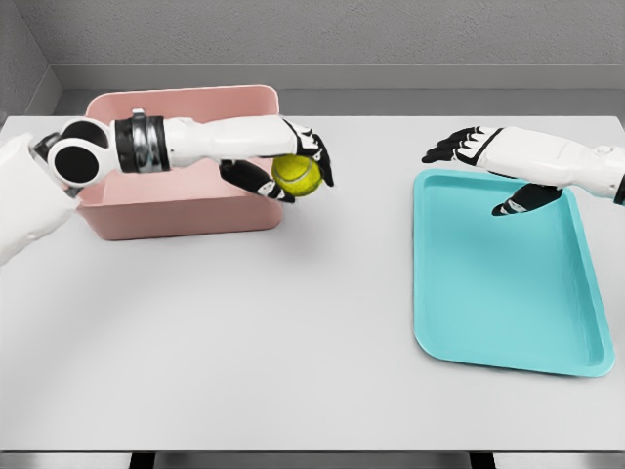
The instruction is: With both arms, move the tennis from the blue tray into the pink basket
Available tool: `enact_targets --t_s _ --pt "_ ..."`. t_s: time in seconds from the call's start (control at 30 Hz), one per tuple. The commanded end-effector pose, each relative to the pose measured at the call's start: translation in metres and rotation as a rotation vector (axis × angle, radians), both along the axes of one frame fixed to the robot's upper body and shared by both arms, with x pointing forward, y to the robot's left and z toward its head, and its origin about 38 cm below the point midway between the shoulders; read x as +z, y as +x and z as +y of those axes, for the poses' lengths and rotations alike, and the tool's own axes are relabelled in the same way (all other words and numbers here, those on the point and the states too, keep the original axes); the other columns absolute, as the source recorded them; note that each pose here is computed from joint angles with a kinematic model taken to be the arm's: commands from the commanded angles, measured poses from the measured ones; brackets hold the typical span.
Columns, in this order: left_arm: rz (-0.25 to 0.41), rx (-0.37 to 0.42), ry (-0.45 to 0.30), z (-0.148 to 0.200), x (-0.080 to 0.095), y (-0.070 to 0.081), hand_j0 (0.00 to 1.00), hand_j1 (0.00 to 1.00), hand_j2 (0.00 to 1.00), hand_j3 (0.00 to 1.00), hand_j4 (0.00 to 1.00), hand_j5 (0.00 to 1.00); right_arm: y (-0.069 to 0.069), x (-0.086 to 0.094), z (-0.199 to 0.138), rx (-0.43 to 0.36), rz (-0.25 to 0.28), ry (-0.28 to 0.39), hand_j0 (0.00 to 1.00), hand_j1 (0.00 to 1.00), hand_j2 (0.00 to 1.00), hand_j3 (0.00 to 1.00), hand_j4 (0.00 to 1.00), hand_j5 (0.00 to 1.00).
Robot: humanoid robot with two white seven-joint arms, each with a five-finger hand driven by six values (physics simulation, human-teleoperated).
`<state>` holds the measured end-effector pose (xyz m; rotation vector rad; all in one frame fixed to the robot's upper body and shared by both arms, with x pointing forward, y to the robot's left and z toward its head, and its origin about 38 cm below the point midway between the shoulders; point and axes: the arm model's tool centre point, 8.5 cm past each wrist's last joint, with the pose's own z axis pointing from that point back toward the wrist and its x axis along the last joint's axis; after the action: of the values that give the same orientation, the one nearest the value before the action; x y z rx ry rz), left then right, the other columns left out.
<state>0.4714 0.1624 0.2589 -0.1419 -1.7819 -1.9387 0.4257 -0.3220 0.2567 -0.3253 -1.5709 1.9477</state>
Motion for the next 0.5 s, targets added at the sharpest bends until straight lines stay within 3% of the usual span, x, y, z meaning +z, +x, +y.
enact_targets --t_s 0.0,0.2,0.47 --pt "-0.005 0.029 -0.009 0.012 0.005 0.003 0.60 0.60 0.60 0.60 0.60 0.60 0.000 0.000 0.000 -0.002 0.002 0.008 1.00 1.00 1.00 1.00 1.00 1.00" --pt "-0.038 0.104 0.003 0.036 0.011 0.013 0.60 0.60 0.60 0.60 0.60 0.60 0.001 0.000 -0.001 -0.005 0.004 0.008 1.00 1.00 1.00 1.00 1.00 1.00" --pt "0.001 0.202 0.025 0.061 -0.005 0.031 0.60 0.60 0.60 0.60 0.60 0.60 0.001 -0.001 -0.001 -0.004 0.006 0.006 1.00 1.00 1.00 1.00 1.00 1.00"
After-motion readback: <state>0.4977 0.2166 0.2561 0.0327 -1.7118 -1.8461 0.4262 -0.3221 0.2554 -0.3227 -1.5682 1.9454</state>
